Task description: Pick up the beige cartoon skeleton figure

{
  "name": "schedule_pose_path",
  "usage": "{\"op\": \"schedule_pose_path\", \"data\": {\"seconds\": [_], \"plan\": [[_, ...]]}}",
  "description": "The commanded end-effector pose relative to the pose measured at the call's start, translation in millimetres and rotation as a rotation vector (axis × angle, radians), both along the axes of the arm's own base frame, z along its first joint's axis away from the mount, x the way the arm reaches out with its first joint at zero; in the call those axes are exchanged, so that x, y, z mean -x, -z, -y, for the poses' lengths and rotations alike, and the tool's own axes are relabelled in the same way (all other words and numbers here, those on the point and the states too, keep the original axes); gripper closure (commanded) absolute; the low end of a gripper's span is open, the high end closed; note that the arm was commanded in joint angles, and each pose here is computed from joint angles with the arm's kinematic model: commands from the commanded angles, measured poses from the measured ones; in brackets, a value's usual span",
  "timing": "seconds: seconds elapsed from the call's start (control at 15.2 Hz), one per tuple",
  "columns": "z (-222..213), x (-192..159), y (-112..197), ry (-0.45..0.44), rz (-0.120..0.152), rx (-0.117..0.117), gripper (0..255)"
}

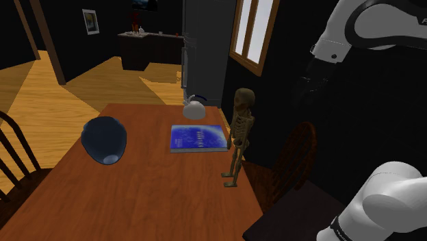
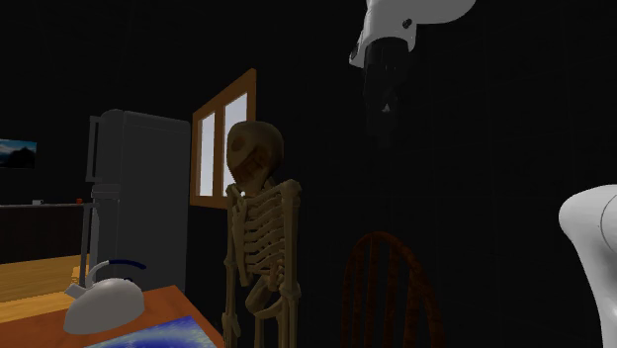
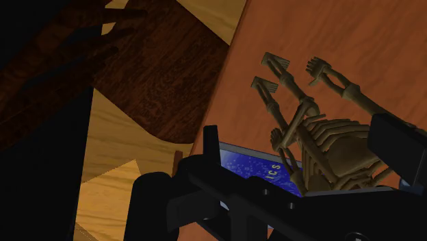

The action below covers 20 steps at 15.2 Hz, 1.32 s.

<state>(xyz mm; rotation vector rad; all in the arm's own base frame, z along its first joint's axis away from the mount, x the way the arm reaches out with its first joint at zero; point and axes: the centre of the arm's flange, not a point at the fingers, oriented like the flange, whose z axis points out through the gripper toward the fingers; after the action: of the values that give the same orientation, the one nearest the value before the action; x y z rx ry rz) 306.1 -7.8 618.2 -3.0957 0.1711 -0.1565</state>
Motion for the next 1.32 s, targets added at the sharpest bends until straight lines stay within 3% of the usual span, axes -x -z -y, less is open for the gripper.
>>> {"op": "schedule_pose_path", "data": {"seconds": [0.0, 0.92, 1.25], "plan": [[0, 0, 0, 0.000, 0.000, 0.000, 0], [-169, -97, 59, 0.208, -0.051, 0.121, 0], [-169, -97, 86, 0.208, -0.051, 0.121, 0]]}}
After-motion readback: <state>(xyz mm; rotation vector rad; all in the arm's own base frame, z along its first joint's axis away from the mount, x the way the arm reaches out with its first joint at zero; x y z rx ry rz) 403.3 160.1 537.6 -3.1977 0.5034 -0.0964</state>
